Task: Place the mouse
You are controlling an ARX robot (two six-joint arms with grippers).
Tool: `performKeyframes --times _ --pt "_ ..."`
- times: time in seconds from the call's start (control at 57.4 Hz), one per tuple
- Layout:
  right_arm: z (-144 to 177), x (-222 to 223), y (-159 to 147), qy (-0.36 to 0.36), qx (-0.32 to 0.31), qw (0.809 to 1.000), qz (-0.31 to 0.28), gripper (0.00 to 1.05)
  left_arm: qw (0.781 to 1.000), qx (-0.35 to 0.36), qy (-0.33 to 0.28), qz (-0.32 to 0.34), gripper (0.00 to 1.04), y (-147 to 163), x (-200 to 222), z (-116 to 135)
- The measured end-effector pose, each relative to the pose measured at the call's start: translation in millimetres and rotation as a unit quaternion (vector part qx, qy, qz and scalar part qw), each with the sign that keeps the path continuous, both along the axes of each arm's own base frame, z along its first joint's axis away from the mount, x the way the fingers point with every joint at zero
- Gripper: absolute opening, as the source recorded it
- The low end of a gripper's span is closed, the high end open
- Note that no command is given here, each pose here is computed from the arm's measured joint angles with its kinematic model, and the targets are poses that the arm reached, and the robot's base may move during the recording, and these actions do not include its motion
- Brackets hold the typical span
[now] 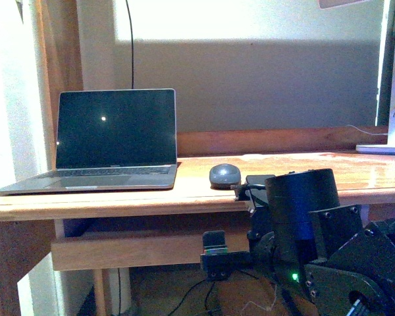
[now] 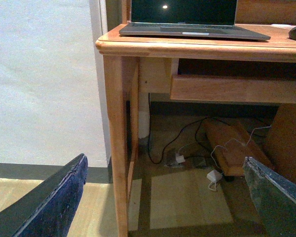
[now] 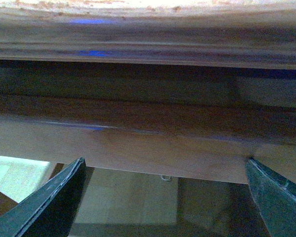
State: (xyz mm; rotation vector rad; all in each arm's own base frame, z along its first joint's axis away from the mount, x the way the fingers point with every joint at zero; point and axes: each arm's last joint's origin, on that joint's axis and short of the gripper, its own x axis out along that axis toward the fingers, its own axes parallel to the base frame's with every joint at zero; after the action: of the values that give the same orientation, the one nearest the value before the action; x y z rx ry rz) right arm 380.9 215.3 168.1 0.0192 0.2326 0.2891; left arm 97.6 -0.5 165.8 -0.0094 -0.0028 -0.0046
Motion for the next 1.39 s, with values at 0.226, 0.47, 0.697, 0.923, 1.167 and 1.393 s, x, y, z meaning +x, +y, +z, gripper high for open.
performKeyframes --times 0.226,0.47,0.697,0.923,1.167,1.393 --pt "0.7 0.7 -0.3 0.005 0.02 1.0 -0.004 0.97 1.0 0.0 0.0 0.0 0.97 0.0 0.0 0.0" --pt "27.3 -31.8 -57.2 0.011 0.082 0.995 0.047 0.97 1.0 0.0 0.0 0.0 0.97 0.0 0.0 0.0" --pt "57.4 -117.2 -144.0 0.004 0.143 0.982 0.121 0.97 1.0 0.0 0.0 0.0 0.97 0.0 0.0 0.0" --pt "46.9 -185.9 -196.6 -0.028 0.158 0.977 0.14 0.97 1.0 0.0 0.0 0.0 0.97 0.0 0.0 0.0" --pt "18.8 -226.9 -226.5 -0.025 0.177 0.975 0.132 0.97 1.0 0.0 0.0 0.0 0.97 0.0 0.0 0.0" --pt "-5.9 -252.8 -242.0 -0.034 0.178 0.982 0.057 0.91 1.0 0.0 0.0 0.0 0.97 0.0 0.0 0.0"
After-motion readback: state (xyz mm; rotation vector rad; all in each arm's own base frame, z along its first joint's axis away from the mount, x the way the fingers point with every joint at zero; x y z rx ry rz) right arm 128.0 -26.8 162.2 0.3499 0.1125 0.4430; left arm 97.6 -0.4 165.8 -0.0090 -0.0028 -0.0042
